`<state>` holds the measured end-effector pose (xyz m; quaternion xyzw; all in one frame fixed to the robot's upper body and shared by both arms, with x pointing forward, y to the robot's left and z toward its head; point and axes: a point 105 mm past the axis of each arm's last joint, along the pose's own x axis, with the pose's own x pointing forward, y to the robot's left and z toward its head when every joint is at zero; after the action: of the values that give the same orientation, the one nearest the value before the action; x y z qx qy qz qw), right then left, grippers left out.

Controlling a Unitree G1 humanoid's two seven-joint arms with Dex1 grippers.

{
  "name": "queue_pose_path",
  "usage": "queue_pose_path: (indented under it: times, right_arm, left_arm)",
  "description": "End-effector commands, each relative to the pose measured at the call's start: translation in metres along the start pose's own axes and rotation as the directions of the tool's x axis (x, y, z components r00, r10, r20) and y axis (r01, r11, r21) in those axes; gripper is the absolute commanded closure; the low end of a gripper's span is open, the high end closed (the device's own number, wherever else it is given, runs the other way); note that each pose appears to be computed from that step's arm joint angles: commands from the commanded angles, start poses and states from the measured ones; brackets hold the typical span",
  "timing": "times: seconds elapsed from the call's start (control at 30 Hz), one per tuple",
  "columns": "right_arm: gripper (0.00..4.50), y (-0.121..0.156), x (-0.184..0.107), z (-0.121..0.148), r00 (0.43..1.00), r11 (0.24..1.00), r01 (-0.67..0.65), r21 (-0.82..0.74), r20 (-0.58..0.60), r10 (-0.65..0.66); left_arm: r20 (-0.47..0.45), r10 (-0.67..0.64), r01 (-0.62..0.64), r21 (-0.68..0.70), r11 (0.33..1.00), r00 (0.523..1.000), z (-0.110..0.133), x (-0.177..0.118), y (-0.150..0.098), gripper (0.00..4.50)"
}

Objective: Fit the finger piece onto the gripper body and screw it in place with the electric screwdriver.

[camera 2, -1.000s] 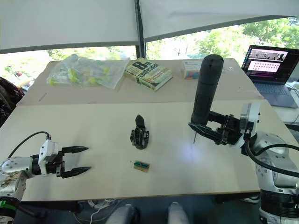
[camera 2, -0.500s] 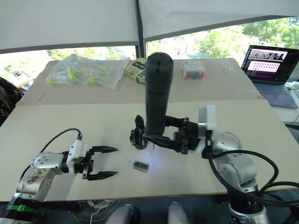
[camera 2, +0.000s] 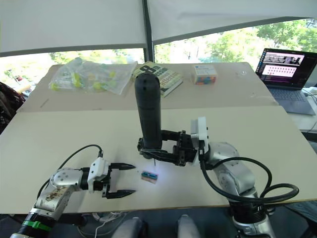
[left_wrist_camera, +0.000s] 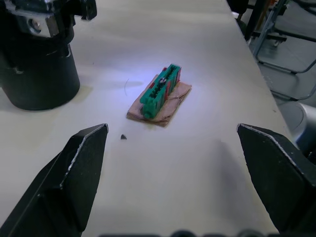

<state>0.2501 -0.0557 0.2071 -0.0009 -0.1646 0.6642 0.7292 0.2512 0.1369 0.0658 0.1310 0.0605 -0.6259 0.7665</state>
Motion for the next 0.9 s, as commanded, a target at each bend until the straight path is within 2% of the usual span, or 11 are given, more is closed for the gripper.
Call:
queue_pose_path:
  times: [0.03,0.4,0.9]
  right_arm:
    - [2.59,0.000,0.008,0.015,0.999,0.997,-0.025,-0.071,0.041,0.028]
    - [2.59,0.002,0.020,0.009,0.998,0.997,-0.049,-0.059,0.041,0.052]
    - [2.59,0.001,0.023,-0.013,0.998,0.998,-0.056,-0.038,-0.016,0.055]
  left_arm:
    - [0.004,0.017,-0.017,0.032,0.999,1.000,0.003,0.003,0.005,0.09]
    - [0.025,-0.002,0.001,0.052,0.999,1.000,0.011,0.014,0.009,0.09]
    - [0.040,-0.041,0.039,0.049,0.998,0.998,0.021,0.023,0.005,0.09]
